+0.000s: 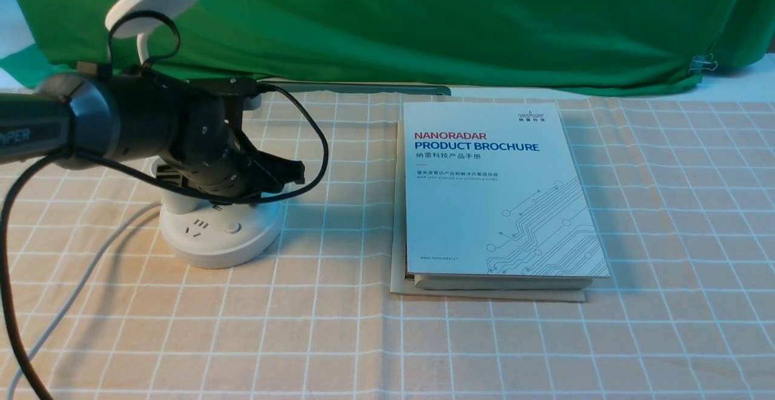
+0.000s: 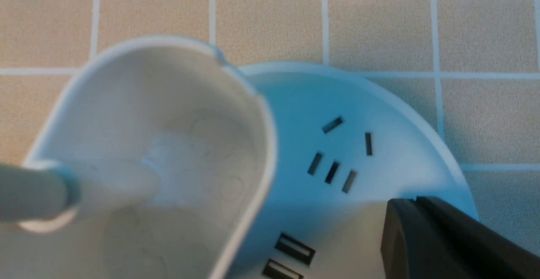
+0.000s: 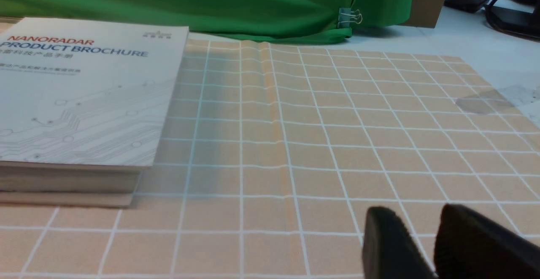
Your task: Turn on the table lamp on the light coffee tablecloth with your hand.
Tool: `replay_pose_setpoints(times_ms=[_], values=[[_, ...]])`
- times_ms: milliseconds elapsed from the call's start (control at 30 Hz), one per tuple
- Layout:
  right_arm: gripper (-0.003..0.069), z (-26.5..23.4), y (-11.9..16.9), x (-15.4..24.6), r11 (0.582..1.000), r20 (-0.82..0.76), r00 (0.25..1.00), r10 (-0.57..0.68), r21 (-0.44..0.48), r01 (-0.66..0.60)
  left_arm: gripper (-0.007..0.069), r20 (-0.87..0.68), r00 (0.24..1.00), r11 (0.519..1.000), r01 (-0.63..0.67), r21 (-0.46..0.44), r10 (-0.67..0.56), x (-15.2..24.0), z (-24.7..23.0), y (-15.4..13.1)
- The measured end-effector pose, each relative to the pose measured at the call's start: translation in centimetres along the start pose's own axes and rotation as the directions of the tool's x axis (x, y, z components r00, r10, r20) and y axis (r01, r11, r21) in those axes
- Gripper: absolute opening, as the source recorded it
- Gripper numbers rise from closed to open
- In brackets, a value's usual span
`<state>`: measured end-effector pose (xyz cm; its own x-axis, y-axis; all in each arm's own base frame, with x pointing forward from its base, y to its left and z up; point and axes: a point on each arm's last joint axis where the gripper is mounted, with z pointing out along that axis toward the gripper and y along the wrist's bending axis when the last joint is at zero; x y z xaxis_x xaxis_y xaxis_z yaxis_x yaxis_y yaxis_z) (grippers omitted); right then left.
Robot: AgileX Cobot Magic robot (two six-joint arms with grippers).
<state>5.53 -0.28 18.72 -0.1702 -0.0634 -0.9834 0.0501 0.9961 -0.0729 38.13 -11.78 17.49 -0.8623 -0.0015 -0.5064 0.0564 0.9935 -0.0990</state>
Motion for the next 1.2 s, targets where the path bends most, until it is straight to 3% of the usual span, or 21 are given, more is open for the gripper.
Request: replay_pose_setpoints(times_ms=[233,500,633,767,867,1000,1200], values=[[0.0239,0.0,0.0,0.0,1.000,0.000,1.000,0.000,0.000,0.000,0.0021,0.045,0.999,0.999,0.018,0.036,-0.020,-0.5,-1.0,-0.6],[0.0239,0.0,0.0,0.0,1.000,0.000,1.000,0.000,0.000,0.000,0.0021,-0.011,0.999,0.980,-0.049,0.195,0.052,1.0,-6.9,-4.1],[0.0239,0.0,0.0,0.0,1.000,0.000,1.000,0.000,0.000,0.000,0.0021,0.000,0.995,0.925,-0.096,0.369,0.103,4.8,-11.2,-5.3],[0.0239,0.0,0.0,0.0,1.000,0.000,1.000,0.000,0.000,0.000,0.0021,0.220,0.969,0.852,-0.210,0.479,0.115,7.7,-17.6,-4.6],[0.0239,0.0,0.0,0.0,1.000,0.000,1.000,0.000,0.000,0.000,0.0021,0.385,0.918,0.846,-0.277,0.456,0.093,9.1,-20.7,-3.2],[0.0239,0.0,0.0,0.0,1.000,0.000,1.000,0.000,0.000,0.000,0.0021,0.596,0.800,0.867,-0.344,0.361,0.069,11.2,-24.3,-0.9],[0.0239,0.0,0.0,0.0,1.000,0.000,1.000,0.000,0.000,0.000,0.0021,0.728,0.670,0.863,-0.446,0.238,0.146,14.1,-27.0,1.1]])
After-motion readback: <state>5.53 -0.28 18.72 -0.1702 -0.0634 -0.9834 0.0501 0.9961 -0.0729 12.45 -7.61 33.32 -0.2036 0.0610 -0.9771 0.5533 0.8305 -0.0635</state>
